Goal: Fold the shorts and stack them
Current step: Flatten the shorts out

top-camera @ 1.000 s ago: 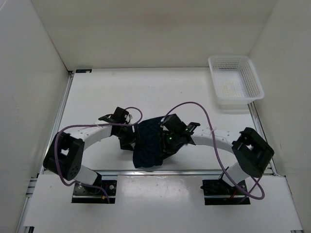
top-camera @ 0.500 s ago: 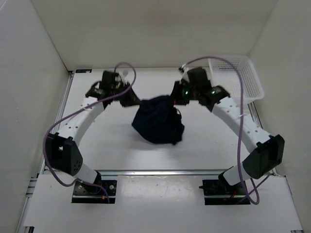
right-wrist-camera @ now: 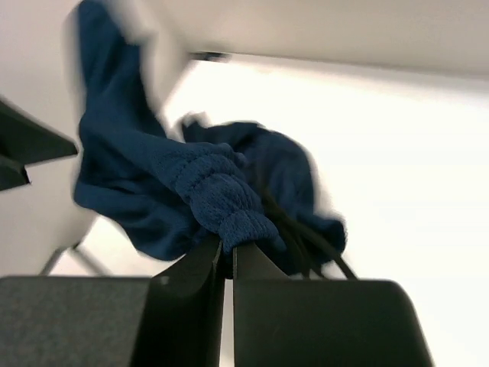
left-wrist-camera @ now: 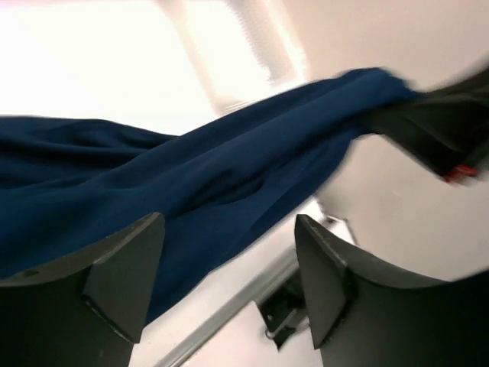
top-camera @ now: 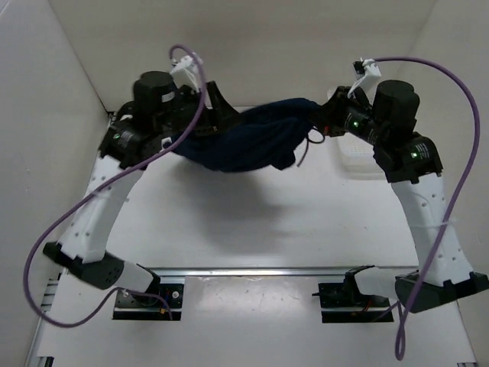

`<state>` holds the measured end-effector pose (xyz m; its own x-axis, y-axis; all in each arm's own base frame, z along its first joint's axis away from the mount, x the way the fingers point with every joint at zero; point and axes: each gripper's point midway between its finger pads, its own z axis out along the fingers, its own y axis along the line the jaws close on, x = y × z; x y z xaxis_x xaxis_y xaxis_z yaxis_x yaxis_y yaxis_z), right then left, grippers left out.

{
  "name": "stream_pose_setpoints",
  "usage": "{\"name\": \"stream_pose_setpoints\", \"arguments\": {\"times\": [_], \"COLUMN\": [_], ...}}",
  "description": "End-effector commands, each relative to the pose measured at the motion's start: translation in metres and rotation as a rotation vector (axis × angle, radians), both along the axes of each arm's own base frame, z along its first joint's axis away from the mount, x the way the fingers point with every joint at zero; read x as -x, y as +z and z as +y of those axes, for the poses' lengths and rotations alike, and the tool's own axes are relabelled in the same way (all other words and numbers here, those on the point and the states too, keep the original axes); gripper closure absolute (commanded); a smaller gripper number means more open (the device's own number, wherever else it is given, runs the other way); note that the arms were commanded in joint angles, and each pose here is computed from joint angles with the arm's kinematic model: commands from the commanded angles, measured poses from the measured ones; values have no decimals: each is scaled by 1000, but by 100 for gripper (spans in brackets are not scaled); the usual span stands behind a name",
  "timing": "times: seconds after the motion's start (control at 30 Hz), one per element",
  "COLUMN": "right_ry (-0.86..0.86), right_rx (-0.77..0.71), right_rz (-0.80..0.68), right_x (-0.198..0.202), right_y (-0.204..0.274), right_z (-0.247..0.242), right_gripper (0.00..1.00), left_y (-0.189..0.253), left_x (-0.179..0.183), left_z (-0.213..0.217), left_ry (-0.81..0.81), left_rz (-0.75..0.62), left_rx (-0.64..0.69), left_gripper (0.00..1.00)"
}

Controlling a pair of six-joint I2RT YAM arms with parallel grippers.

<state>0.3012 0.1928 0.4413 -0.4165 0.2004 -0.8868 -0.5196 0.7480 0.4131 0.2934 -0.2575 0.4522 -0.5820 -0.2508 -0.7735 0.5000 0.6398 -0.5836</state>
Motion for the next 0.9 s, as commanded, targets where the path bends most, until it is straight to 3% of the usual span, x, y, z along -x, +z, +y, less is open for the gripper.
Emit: {"name": "stream_pose_setpoints", "arguments": {"times": [0.0, 0.07, 0.1, 0.23, 0.27, 0.3, 0.37, 0.43, 0.53, 0.6, 0.63, 0.67, 0.7, 0.73, 0.77, 0.8, 0.87], "right_ry": [-131, -179, -196, -299, -332, -379, -393, -400, -388, -378, -356, -342, -327, -319, -325, -314, -298], "right_rx": [92, 115, 168, 200, 201, 210, 207, 223, 210, 214, 207, 199, 192, 187, 184, 179, 178], "right_rz": [253, 351, 520, 578, 579, 587, 618, 647, 670, 697, 717, 724, 733, 735, 753, 760, 762], "right_x": [-74, -106, -113, -100, -93, -78, -62, -41, -19, -5, 0, 4, 6, 4, 1, -1, -14], "right_y": [-102, -138, -187, -217, -223, -234, -245, -260, -268, -280, -285, -287, -292, -294, -302, -305, -310], "right_z": [-24, -38, -43, -65, -74, -87, -92, -97, -97, -97, -94, -92, -89, -87, -86, -84, -77], "right_gripper": [96, 72, 57, 54, 49, 44, 47, 61, 74, 73, 61, 50, 33, 33, 24, 21, 18], "left_y": [-117, -134, -145, -156, -162, -176, -199, -230, -269, -293, -299, -320, -328, -339, -349, -358, -374], "left_x": [-63, -83, -91, -78, -77, -74, -71, -63, -41, -23, -11, 9, 21, 30, 44, 51, 65], "left_z": [-10, -11, -9, 9, 18, 34, 47, 57, 58, 53, 42, 40, 25, 28, 15, 9, -5], "left_ry": [119, 136, 137, 163, 202, 238, 253, 255, 229, 214, 185, 177, 133, 137, 109, 96, 60], "left_rz": [236, 270, 309, 325, 327, 358, 404, 482, 603, 670, 673, 736, 744, 788, 805, 824, 835], "left_rx": [-207, -226, -236, -271, -297, -319, -352, -384, -409, -437, -444, -458, -453, -456, -454, -469, -526], "left_gripper": [19, 18, 19, 30, 36, 50, 67, 90, 90, 82, 75, 63, 37, 30, 23, 19, 16]}}
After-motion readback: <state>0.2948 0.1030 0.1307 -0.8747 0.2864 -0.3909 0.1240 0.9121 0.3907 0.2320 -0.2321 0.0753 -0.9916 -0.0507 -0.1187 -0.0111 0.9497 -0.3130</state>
